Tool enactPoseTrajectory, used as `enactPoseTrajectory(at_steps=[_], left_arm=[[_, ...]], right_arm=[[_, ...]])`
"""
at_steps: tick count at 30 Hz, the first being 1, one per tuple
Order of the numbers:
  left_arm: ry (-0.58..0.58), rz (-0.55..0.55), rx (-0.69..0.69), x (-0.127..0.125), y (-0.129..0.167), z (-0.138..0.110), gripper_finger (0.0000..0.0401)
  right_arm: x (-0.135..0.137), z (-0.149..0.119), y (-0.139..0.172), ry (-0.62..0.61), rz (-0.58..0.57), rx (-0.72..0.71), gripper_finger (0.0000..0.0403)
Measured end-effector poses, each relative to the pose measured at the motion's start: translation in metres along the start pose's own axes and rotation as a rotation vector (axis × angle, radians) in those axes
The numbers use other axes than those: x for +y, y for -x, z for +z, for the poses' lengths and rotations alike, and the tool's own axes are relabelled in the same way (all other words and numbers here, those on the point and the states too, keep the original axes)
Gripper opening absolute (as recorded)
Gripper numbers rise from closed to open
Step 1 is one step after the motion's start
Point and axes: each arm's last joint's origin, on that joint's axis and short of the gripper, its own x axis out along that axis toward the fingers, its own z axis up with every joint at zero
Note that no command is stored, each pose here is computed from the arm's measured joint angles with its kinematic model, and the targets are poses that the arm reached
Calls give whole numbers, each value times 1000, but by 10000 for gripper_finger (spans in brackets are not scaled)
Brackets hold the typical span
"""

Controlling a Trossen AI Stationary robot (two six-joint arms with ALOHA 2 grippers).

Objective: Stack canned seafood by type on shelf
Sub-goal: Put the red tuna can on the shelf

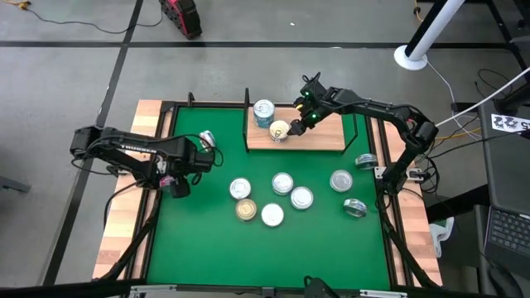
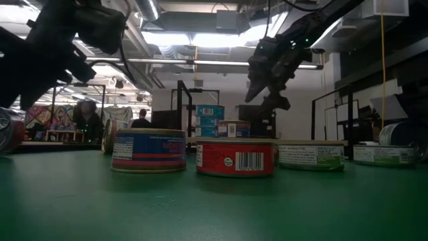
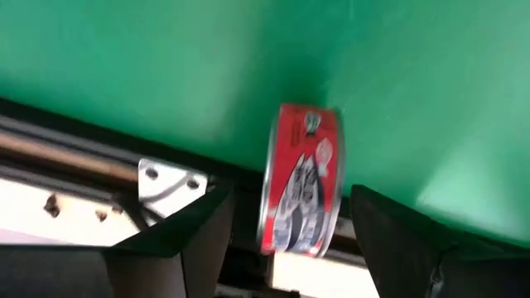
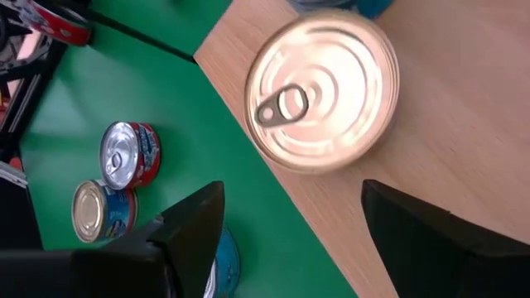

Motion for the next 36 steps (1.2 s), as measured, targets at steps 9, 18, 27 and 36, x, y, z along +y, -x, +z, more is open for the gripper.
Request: enactPoseTrajectory(at_steps=[9,18,27,36], left_arm=[[-5,-7,-5,0,0,1,239],[-34,-12,-10,-1,-14,3,239],[-73,-2,-10,-1,-17,3,239],[-137,3,4,0,-20,2,239]], right_arm=[[-1,-6,0,24,-12,53,282],[-2,-7,0,38,-15,70,282],[-2,-7,0,43,-15,70,282],[3,-8,8,72,0,58,282]])
